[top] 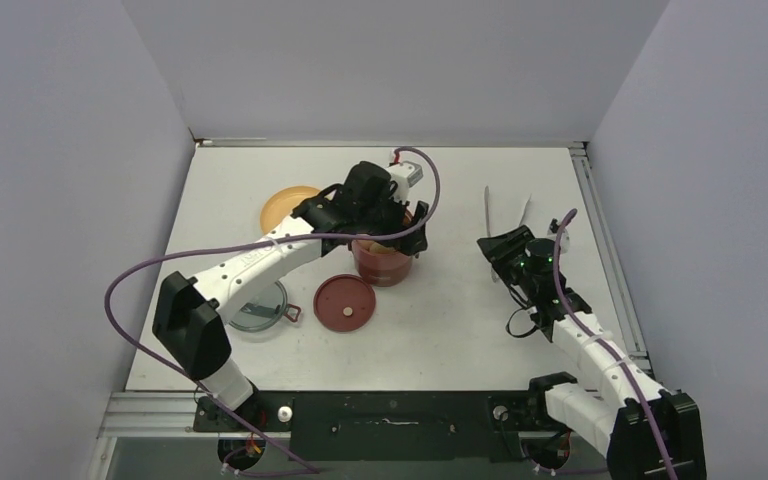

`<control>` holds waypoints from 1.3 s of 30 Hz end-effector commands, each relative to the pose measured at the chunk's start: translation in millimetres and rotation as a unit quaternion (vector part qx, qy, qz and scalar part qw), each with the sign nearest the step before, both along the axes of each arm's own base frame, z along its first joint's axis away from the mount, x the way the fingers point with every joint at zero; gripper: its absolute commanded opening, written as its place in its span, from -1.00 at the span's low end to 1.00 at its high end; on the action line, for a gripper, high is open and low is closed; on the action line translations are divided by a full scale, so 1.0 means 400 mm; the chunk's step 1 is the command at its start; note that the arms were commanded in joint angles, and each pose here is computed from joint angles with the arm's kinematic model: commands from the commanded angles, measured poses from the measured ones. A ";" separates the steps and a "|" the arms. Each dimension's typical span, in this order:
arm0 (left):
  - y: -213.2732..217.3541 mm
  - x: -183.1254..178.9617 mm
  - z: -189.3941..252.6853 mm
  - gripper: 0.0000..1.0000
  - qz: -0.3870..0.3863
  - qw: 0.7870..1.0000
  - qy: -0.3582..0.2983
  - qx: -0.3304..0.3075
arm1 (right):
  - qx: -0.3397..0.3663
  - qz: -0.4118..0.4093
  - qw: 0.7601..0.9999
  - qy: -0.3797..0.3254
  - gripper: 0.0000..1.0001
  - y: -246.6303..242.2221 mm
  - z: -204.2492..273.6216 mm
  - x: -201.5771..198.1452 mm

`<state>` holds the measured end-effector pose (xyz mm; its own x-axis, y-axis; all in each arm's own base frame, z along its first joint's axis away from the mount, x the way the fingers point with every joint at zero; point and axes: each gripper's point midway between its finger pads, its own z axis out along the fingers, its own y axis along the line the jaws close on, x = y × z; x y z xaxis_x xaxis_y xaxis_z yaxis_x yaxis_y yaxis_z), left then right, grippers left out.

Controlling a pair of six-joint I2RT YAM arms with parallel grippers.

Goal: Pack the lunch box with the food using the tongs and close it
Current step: Close the fastener on the packing box.

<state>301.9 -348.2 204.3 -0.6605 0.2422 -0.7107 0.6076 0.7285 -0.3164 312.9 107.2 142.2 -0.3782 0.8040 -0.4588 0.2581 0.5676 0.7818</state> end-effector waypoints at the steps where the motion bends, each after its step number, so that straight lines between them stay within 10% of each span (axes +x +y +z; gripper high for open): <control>1: 0.037 -0.009 0.150 0.68 -0.009 0.998 -0.038 -0.054 | -0.032 0.042 0.998 -0.026 -0.13 -0.014 0.043 0.027; 17: 0.548 -0.044 -0.074 0.68 0.265 0.962 0.048 0.038 | -0.145 0.098 0.984 -0.028 0.06 -0.109 0.080 0.057; 29: 0.509 -0.088 -0.300 0.03 0.278 0.947 0.159 0.029 | -0.114 0.140 0.984 0.006 0.07 -0.072 -0.001 0.007; 39: 0.489 -0.099 -0.402 -0.05 0.274 0.937 0.198 0.087 | -0.100 0.142 0.985 0.012 0.07 -0.064 -0.021 0.003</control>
